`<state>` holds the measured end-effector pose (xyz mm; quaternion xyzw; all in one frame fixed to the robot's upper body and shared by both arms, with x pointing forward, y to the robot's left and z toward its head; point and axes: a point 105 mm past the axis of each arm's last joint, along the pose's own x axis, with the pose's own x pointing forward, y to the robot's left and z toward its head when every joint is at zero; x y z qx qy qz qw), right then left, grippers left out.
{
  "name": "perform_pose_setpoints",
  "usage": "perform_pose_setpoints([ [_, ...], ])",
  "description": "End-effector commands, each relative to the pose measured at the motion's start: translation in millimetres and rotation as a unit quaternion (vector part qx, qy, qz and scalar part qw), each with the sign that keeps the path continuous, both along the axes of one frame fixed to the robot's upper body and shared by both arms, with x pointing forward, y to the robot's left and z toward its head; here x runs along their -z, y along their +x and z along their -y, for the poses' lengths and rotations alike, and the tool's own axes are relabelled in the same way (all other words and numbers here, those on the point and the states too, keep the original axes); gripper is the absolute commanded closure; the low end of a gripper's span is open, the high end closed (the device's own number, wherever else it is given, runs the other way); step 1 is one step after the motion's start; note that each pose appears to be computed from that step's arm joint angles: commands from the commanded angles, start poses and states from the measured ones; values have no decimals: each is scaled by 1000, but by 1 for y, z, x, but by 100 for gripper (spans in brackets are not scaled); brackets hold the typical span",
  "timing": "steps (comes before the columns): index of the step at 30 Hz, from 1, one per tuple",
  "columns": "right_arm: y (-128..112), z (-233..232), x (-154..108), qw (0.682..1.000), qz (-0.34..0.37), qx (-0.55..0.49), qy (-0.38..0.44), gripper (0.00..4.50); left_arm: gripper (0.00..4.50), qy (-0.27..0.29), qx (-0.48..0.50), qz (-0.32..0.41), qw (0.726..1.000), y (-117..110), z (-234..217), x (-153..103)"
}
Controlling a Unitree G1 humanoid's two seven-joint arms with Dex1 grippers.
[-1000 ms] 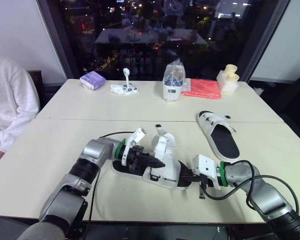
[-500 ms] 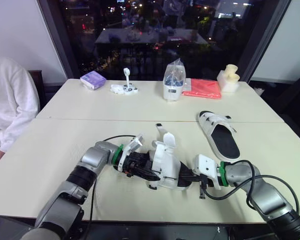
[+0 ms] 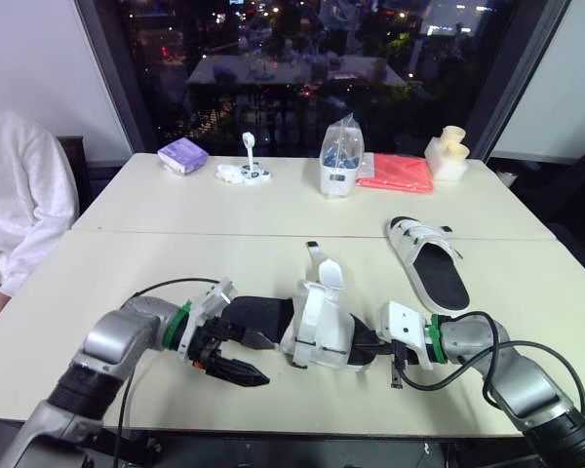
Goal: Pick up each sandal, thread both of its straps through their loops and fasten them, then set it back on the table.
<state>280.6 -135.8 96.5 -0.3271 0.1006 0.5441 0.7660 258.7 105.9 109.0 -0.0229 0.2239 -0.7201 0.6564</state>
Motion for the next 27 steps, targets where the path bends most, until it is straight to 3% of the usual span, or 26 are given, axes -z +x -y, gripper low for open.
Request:
perform_pose_setpoints([
  [1, -1, 4, 5, 1000, -6, 5, -11, 450, 6, 2, -18, 48, 999, 8, 9, 4],
  [5, -3, 4, 5, 1000, -7, 6, -11, 450, 6, -9, -30, 63, 998, 14, 21, 11],
  [12, -3, 4, 5, 1000, -7, 6, -12, 450, 6, -9, 9, 59, 998, 3, 40, 27],
  [18, -3, 3, 5, 1000, -8, 6, -11, 450, 6, -12, -5, 64, 998, 11, 53, 32],
  [22, -4, 3, 5, 1000, -9, 6, -11, 450, 175, -11, -12, 63, 998, 13, 53, 31],
  [27, -5, 3, 5, 1000, -10, 7, -10, 450, 439, 0, 4, 53, 999, 7, 45, 29],
])
